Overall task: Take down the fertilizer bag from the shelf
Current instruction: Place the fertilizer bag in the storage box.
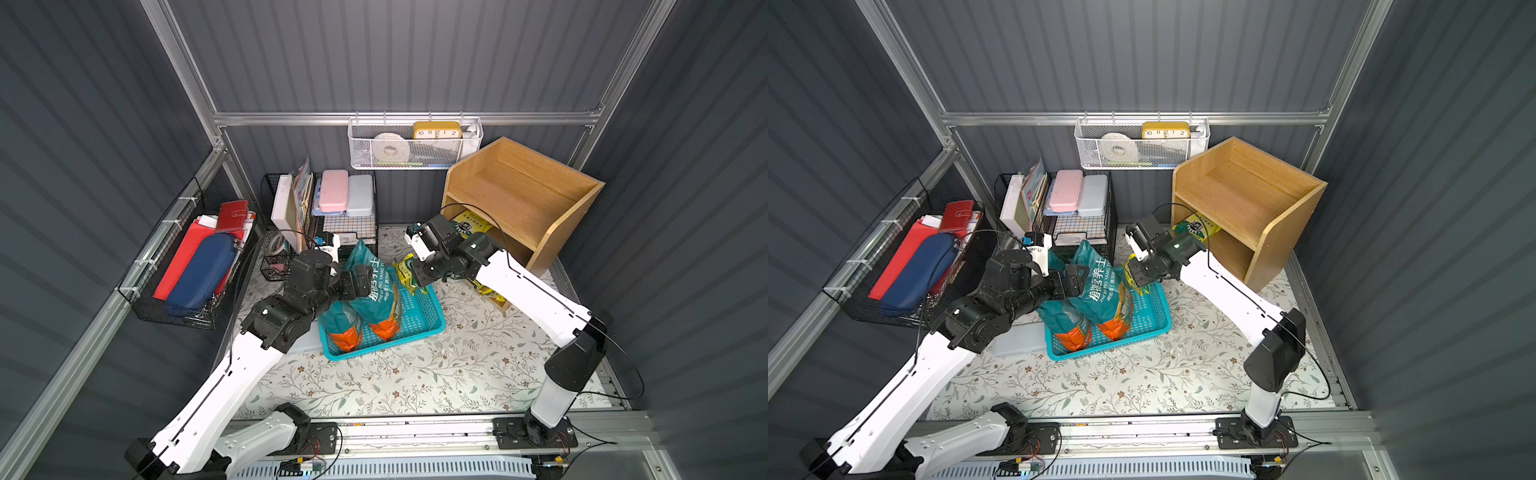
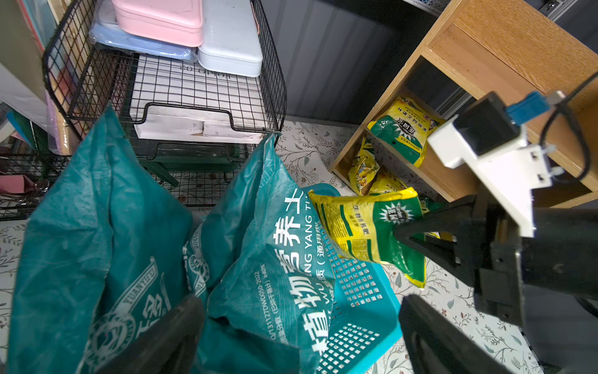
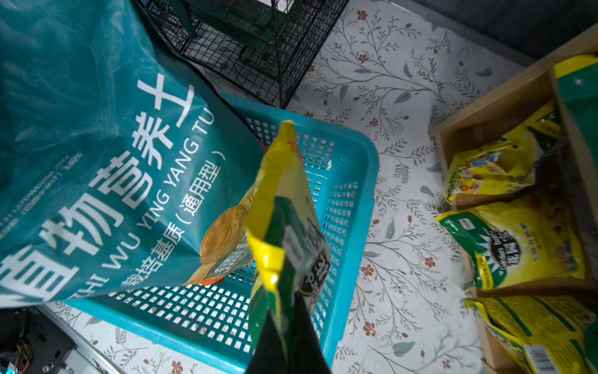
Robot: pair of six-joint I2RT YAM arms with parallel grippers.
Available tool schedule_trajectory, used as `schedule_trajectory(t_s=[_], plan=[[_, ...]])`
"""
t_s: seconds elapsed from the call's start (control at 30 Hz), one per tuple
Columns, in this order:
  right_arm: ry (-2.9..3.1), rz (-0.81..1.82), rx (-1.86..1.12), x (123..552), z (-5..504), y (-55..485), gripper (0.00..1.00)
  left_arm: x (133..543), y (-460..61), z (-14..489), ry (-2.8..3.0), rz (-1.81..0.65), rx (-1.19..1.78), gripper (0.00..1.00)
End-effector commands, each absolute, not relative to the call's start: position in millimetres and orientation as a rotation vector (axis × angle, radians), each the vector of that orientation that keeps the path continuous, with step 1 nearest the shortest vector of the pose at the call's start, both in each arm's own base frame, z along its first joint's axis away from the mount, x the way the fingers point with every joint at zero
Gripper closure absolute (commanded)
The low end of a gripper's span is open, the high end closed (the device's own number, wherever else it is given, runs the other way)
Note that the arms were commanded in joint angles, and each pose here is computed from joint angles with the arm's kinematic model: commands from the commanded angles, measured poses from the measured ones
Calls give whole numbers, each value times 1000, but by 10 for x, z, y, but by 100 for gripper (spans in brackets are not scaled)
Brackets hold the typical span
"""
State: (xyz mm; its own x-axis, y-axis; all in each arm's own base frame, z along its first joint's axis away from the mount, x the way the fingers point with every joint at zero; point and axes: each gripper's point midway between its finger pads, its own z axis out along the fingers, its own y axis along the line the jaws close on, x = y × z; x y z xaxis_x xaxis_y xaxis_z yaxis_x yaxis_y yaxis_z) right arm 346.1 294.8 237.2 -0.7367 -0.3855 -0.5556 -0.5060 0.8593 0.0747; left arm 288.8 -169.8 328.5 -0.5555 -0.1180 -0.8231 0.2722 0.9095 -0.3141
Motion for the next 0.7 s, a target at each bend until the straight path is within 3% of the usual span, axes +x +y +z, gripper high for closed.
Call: schedule_trajectory(t_s=[0.0,0.47,0.6,0.67], plan=[[2502,370,-565,3535,2280,3063,100,2861,-1671,3208,2124,-500,92,1],[2730,291,-454,3835,1352,2698,100,2847,-1701,3126,2160,-501,112,1],[2763,268,-441,3941,1287,2529,100,2866,-1729,3117,2169,-501,123,0],[2752,220,-440,3984,1352,2450,89,2885,-1735,3107,2179,-493,122,0]])
